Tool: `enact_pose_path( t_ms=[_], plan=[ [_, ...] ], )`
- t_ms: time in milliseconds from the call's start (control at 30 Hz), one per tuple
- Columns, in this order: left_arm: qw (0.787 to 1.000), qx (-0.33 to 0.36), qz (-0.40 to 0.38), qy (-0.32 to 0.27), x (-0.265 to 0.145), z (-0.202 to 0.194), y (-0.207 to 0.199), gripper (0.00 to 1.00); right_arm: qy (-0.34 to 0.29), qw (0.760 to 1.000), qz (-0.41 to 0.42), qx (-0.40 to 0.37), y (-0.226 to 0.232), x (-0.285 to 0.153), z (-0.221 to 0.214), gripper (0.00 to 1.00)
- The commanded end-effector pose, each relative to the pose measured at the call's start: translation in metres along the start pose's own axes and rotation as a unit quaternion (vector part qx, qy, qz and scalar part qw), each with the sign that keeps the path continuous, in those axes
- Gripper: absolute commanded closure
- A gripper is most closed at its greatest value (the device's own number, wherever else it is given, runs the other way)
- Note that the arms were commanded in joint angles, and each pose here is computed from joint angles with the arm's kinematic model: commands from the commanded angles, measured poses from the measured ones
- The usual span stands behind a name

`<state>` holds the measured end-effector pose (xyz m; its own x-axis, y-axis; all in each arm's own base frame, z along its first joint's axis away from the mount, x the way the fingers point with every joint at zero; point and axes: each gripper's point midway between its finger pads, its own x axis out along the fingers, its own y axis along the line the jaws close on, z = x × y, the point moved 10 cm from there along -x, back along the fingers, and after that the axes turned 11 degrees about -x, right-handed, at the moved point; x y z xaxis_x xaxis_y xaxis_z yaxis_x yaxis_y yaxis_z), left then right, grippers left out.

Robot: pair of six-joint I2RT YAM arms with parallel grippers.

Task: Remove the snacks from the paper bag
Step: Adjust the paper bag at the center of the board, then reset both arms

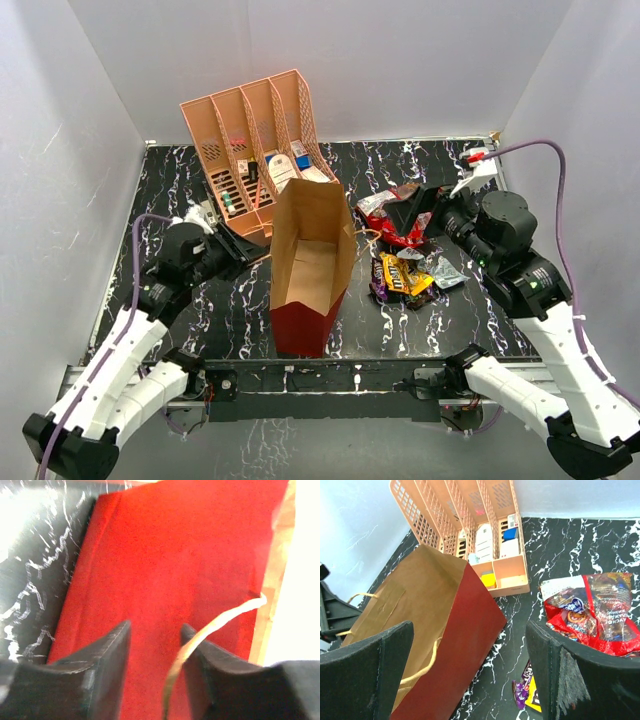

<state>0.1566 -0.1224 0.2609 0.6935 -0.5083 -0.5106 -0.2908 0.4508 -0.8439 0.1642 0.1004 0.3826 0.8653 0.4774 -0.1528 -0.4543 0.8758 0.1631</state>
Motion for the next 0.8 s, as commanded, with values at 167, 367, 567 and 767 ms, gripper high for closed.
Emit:
enact_pose_path(
  t_ms=[167, 367, 567, 767],
  plan=[
    [0.993, 0.062, 0.034, -0.097, -0.048, 0.010, -0.002, 0.14, -0.092, 0.993, -0.079, -0.003, -0.008, -0.017, 0.040, 0.02],
    [0.987, 0.132, 0.009, -0.088, -0.071, 0.016, -0.034, 0.02, -0.107, 0.988, -0.112, -0.018, -0.013, -0.021, 0.051, 0.02],
    [0.982, 0.170, -0.011, -0.081, -0.081, 0.021, -0.057, 0.02, -0.103, 0.989, -0.106, -0.010, -0.012, -0.021, 0.048, 0.02],
    [0.959, 0.210, 0.055, -0.182, -0.110, 0.042, -0.069, 0.02, -0.138, 0.980, -0.139, 0.023, -0.013, -0.037, 0.059, 0.02]
  ],
)
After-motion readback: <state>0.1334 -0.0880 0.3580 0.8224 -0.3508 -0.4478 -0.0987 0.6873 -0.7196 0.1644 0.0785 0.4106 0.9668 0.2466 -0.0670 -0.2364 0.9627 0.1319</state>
